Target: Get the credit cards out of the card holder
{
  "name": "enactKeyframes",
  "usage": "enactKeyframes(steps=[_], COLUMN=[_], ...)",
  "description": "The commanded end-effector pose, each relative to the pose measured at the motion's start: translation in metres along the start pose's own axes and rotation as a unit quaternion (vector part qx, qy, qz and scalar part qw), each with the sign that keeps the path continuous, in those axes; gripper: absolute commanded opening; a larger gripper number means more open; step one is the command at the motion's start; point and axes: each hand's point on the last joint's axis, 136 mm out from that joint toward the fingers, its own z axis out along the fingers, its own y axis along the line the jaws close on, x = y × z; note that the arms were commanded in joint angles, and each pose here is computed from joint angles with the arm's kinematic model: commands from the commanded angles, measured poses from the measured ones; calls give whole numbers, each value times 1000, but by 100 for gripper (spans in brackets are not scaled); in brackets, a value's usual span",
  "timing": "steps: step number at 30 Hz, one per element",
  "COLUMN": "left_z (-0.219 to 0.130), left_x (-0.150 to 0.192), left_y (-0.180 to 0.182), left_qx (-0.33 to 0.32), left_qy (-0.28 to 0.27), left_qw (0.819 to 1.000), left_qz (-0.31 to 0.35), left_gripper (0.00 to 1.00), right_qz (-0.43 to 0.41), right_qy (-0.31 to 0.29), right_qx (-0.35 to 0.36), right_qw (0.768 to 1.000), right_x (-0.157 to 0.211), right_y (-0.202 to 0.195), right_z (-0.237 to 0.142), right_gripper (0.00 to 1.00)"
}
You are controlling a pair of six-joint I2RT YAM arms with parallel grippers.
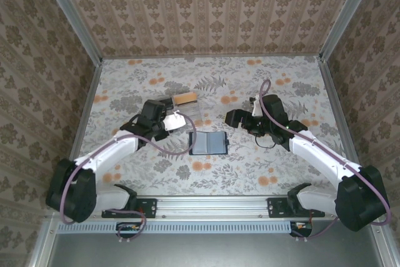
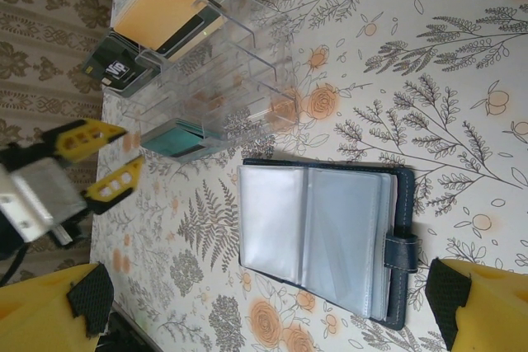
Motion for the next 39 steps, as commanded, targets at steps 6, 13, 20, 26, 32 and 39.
enactKeyframes(steps=[6, 13, 20, 26, 32, 39], left_z=[-73, -104, -118, -96, -57, -17], left_x=[-24, 18, 123, 167, 184, 170], left_y=[33, 49, 59, 71, 94, 118], left_qx=[-59, -168, -327, -352, -382, -367], left_qy=[-83, -105, -22, 44, 72, -11], left_qw=[973, 892, 764, 731, 736, 761], left_qz=[-208, -406, -556, -583, -555, -536], left_gripper=[82, 100, 100, 100, 100, 100], right_qz=[-34, -93, -200, -237, -201, -206], right_qy=[-48, -157, -304, -302, -314, -325], right_qx=[71, 228, 358, 436, 450, 392], right_qw=[996, 957, 860, 814, 811, 836], right_x=[-22, -66, -113, -122, -129, -140], right_y=[-11, -45, -69, -115, -161, -183], right_z=[-21, -63, -114, -114, -105, -78], right_gripper=[100, 100, 100, 100, 100, 100])
